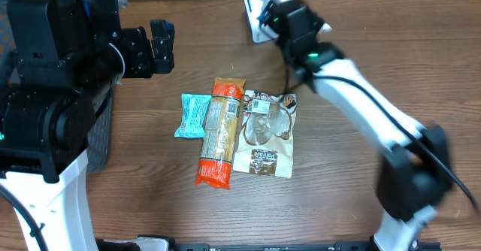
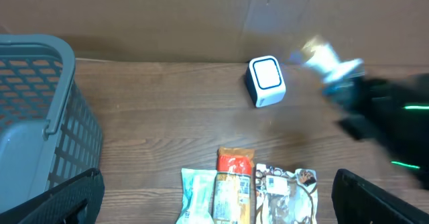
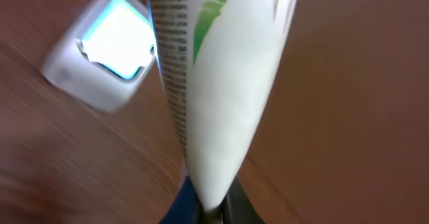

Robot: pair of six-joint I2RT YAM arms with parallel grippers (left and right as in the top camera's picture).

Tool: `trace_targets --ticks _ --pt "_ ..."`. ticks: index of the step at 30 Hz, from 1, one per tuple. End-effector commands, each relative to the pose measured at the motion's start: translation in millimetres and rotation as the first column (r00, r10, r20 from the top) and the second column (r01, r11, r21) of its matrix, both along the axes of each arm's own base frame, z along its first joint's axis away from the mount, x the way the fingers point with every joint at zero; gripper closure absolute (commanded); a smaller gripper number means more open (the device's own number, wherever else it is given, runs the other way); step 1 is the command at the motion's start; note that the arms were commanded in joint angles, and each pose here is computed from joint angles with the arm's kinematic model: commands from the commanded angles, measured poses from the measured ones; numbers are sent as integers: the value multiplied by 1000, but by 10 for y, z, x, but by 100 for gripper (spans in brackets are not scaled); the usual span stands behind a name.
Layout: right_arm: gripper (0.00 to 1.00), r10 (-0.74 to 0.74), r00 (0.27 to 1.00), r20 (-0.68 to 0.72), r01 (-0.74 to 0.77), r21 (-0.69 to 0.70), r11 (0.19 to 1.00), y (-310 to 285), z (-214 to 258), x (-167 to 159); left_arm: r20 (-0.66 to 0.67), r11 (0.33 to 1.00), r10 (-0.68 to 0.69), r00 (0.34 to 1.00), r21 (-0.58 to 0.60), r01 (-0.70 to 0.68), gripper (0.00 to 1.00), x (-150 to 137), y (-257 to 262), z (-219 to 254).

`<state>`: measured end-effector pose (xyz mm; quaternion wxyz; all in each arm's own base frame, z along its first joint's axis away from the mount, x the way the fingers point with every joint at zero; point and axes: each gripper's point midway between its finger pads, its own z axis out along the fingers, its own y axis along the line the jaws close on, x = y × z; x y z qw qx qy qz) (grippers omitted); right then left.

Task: Scan the item barcode
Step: 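Carry the tube to the right side and release it on the table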

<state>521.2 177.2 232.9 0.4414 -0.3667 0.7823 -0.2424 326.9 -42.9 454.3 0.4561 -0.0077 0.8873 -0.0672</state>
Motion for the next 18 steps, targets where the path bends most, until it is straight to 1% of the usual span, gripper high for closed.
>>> trace_targets --ticks 1,4,5,6,8,11,13,14,16,18 --pt "96 4 997 80 -46 529 847 -25 1186 -485 0 1000 -6 1000 23 6 0 25 7 -14" --pt "96 -30 999 -17 33 746 665 -229 1424 -789 0 1000 -6 1000 23 6 0 25 7 -14" --pt "96 -41 998 -54 68 790 610 -309 1459 -866 0 1000 -6 1000 23 6 0 25 7 -14" --pt "96 -68 991 -115 134 836 532 -448 1471 -955 0 1000 -6 1000 23 6 0 25 7 -14" --pt "96 -135 966 -222 259 868 423 -705 1395 -1040 0 1000 -6 1000 23 6 0 25 7 -14" --pt "96 -259 883 -392 460 834 306 -1149 1093 -1128 0 1000 -6 1000 23 6 0 25 7 -12" --pt "96 -335 788 -517 594 781 192 -1436 804 -1180 0 1000 -6 1000 23 6 0 25 7 -14" --pt "96 -369 728 -578 655 745 127 -1595 641 -1207 0 1000 -6 1000 23 6 0 25 7 -14" --pt "96 -385 655 -650 722 688 68 -1822 349 -1213 0 1000 -6 1000 23 6 0 25 7 -14" --pt "96 -355 618 -701 754 656 17 -1944 101 -1182 0 1000 -6 1000 23 6 0 25 7 -14"
